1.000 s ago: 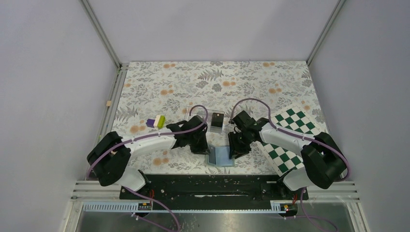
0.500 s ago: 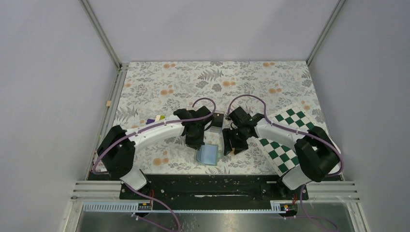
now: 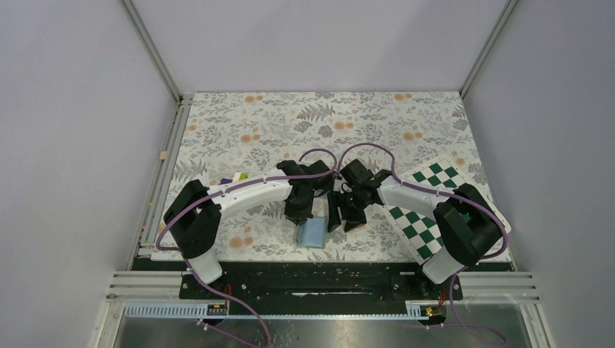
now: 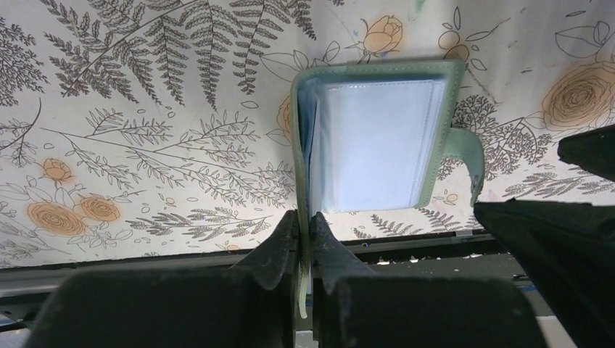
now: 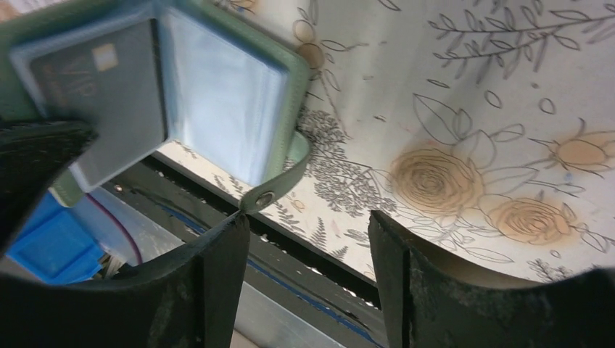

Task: Put the credit cards into the card holder
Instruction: Close the card holder at the center of the board.

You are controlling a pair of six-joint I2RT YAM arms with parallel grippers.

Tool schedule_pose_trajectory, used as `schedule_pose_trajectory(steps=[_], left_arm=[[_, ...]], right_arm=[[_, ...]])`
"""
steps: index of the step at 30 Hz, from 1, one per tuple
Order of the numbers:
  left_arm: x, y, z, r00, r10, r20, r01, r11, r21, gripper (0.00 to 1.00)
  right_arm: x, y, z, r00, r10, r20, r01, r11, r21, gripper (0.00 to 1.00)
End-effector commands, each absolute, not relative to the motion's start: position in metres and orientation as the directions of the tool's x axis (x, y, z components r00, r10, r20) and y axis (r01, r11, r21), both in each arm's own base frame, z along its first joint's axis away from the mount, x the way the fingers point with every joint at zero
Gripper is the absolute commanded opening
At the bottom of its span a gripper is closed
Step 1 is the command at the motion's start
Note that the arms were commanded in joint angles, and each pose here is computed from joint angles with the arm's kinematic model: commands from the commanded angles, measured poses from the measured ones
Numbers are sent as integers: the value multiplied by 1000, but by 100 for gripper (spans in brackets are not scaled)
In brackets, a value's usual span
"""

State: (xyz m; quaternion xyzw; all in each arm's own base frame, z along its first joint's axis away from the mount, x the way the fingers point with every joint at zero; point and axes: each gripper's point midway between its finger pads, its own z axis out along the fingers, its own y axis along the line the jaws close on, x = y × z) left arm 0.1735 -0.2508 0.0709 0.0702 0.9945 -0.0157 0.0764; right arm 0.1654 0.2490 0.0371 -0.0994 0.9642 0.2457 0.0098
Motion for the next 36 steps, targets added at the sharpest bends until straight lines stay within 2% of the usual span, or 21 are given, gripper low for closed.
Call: schedule_pose_trajectory(steps=[1, 7, 8, 11, 13, 15, 18, 22, 30, 32, 36], left_arm=[[177, -255, 75, -975, 150, -166, 152, 988, 4, 0], [177, -258, 75, -975, 149, -166, 151, 989, 4, 0], [177, -259, 75, -975, 147, -166, 149, 989, 4, 0], [177, -262, 75, -976, 144, -163, 147, 989, -4, 0], [177, -265, 76, -976, 142, -162, 146, 989, -9, 4], [177, -268, 77, -977, 141, -162, 146, 989, -19, 11], [177, -273, 81, -977, 140, -162, 148, 988, -39, 23], [176, -285, 86, -977, 142, -161, 157, 984, -83, 37], [157, -338, 81, -989, 120, -91, 146, 911, -385, 42], [154, -341, 73, -991, 114, -75, 135, 904, -406, 43], [152, -344, 59, -992, 107, -60, 123, 892, -434, 51]], right_arm=[[166, 268, 52, -982, -170, -76, -184, 811, 555, 68], [167, 270, 44, -984, -167, -60, -172, 818, 548, 69], [167, 268, 40, -985, -166, -54, -169, 828, 535, 65], [165, 262, 33, -984, -172, -38, -167, 845, 508, 41], [163, 261, 31, -984, -173, -33, -165, 847, 506, 27], [163, 261, 32, -984, -172, -34, -165, 845, 508, 14], [162, 262, 33, -984, -175, -31, -166, 842, 513, 3], [162, 263, 33, -984, -177, -28, -166, 836, 523, 0], [159, 262, 32, -984, -178, -22, -163, 837, 523, 0], [158, 262, 32, -984, -178, -22, -163, 836, 524, 0], [156, 260, 31, -984, -176, -15, -158, 836, 526, 0]])
